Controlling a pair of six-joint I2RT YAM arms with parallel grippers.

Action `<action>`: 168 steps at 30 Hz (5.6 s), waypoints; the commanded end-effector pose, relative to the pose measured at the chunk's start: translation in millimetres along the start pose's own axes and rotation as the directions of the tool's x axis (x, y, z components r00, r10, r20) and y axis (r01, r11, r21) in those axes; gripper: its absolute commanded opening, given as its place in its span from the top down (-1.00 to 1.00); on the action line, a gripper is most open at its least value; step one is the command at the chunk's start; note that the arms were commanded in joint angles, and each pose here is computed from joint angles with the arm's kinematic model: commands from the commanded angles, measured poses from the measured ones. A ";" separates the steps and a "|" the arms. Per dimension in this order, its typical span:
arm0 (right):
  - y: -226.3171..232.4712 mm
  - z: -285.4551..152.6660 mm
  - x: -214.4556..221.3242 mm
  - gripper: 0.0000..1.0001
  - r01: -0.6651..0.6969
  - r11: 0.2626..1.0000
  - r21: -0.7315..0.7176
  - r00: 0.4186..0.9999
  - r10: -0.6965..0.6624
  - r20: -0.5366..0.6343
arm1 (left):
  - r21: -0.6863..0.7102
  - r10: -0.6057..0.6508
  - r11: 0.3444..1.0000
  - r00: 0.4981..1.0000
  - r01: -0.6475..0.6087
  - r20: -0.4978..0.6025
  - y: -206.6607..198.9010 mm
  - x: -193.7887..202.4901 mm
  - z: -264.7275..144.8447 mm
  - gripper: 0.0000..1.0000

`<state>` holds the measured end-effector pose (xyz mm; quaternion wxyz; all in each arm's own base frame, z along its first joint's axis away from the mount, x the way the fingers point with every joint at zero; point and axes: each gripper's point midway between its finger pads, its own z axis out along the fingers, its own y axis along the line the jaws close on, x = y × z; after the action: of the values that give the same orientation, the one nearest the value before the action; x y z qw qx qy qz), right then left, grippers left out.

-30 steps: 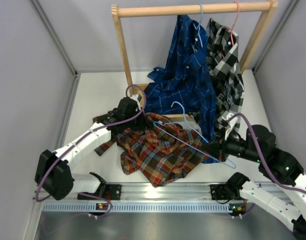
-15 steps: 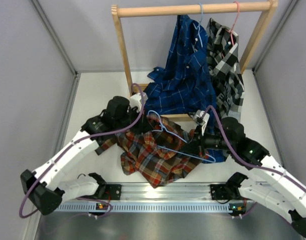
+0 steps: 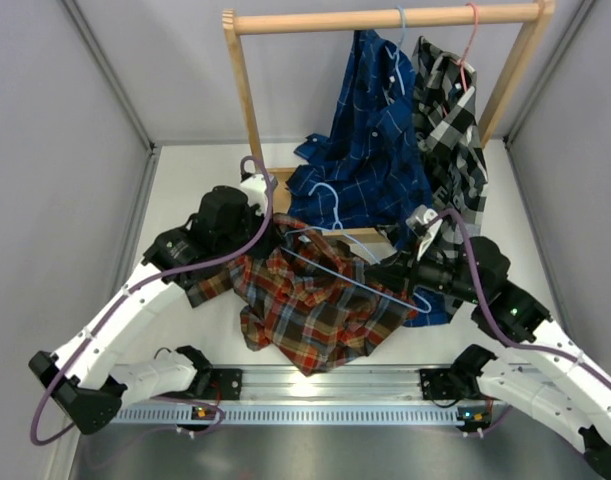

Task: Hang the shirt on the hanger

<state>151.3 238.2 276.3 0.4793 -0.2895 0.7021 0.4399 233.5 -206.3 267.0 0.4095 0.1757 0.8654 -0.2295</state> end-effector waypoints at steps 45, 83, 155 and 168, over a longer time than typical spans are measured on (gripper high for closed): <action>31.9 36.0 -87.2 1.00 0.179 0.950 -0.257 0.839 -0.011 0.544 | 0.156 0.258 0.938 0.922 -0.311 0.289 -49.7 -88.3 -93.5 -0.96; 80.2 -19.8 -43.5 1.00 0.277 0.864 -0.421 0.913 -0.101 0.395 | 0.495 0.487 0.331 0.595 -0.803 0.640 -112.7 -63.4 -96.3 -0.62; -30.7 95.0 45.1 1.00 -0.393 0.903 0.175 0.908 0.350 0.231 | 0.227 0.108 0.933 0.820 -0.278 0.563 -34.1 -55.1 -99.5 1.00; -89.8 36.7 -6.2 1.00 -0.369 0.886 0.281 0.929 0.358 0.090 | 0.254 0.231 0.854 0.768 -0.454 0.597 -41.9 11.7 -128.7 1.00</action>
<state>237.1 250.4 240.4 0.4517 -0.0576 0.7681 0.4503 138.1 -173.8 331.0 0.6050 0.3122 0.6394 -0.3573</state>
